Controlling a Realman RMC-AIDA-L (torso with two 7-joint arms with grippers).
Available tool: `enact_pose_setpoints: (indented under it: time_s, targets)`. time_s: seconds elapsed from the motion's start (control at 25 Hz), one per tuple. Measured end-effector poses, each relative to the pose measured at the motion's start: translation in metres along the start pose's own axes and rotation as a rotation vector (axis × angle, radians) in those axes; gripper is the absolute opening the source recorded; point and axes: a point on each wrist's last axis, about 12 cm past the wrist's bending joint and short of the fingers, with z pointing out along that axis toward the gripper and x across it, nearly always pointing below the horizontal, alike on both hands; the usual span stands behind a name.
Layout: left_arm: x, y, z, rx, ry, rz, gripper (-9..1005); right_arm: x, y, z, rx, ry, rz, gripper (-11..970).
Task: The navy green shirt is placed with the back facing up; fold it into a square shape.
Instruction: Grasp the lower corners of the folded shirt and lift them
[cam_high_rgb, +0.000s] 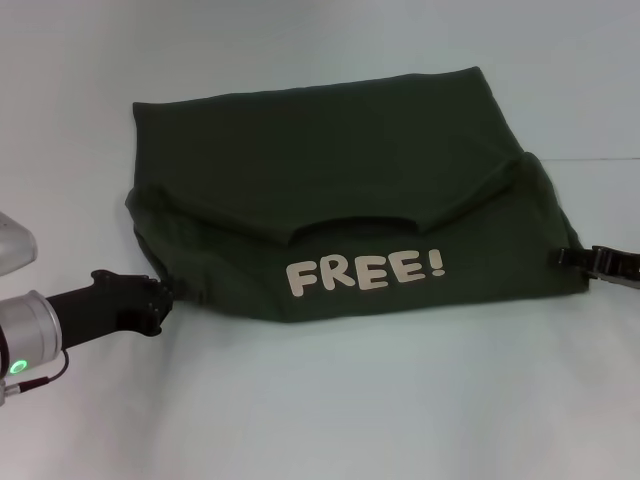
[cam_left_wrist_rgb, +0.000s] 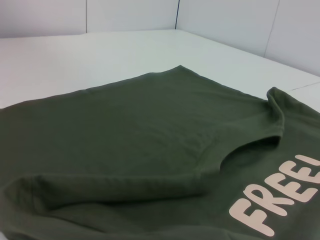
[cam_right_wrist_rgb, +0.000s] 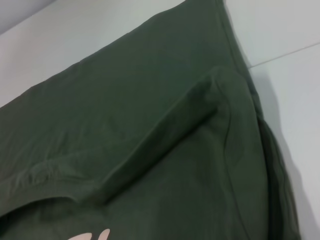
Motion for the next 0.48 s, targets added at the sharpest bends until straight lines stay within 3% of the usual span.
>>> enact_pose_setpoints:
  time_s: [0.48]
  targets:
    - [-0.0013,0.0021,0.0001,-0.009,0.003,0.006,3,0.0048,0.0088,0.0077,-0.015,0.012,-0.002,554]
